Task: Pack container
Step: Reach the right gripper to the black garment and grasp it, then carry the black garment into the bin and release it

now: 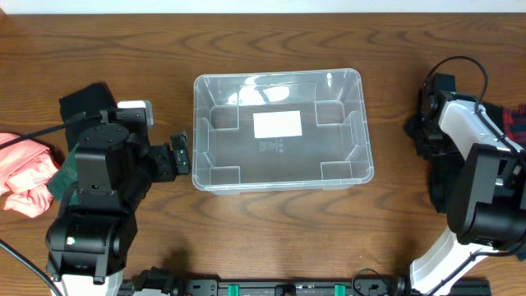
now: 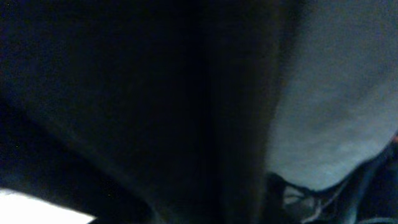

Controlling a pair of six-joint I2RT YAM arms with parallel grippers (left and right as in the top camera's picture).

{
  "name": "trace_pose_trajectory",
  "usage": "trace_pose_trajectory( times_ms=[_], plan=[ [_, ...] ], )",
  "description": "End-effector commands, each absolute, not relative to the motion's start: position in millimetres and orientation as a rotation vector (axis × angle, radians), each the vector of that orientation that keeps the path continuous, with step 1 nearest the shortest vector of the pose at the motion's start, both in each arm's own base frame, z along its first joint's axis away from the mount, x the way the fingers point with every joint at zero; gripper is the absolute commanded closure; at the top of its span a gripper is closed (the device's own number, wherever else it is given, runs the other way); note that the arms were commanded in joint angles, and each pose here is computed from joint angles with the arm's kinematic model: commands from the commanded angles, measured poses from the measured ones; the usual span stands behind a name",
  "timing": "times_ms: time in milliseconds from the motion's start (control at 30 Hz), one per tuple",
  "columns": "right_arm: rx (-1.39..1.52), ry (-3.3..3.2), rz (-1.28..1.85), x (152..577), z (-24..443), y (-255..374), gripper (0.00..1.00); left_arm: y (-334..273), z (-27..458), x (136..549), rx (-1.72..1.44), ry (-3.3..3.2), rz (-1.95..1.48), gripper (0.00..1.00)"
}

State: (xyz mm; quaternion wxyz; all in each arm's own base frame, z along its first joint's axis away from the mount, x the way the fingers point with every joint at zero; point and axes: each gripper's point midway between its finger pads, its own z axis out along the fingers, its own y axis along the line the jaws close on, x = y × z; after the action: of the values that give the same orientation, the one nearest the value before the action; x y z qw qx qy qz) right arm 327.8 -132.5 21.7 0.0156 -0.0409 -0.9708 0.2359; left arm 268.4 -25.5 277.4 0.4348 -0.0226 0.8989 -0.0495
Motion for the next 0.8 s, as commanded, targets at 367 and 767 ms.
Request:
trace_pose_trajectory(
  times_ms=[367,767],
  plan=[
    [-0.147,-3.403,0.799,381.3,138.9,-92.5,0.99,-25.4,285.0,269.2,-0.066,2.219,-0.127,0.02],
    [0.895,-3.928,0.496,386.8,302.7,76.9,0.99,-25.5,285.0,269.2,-0.065,2.219,-0.127,0.02]
  ],
)
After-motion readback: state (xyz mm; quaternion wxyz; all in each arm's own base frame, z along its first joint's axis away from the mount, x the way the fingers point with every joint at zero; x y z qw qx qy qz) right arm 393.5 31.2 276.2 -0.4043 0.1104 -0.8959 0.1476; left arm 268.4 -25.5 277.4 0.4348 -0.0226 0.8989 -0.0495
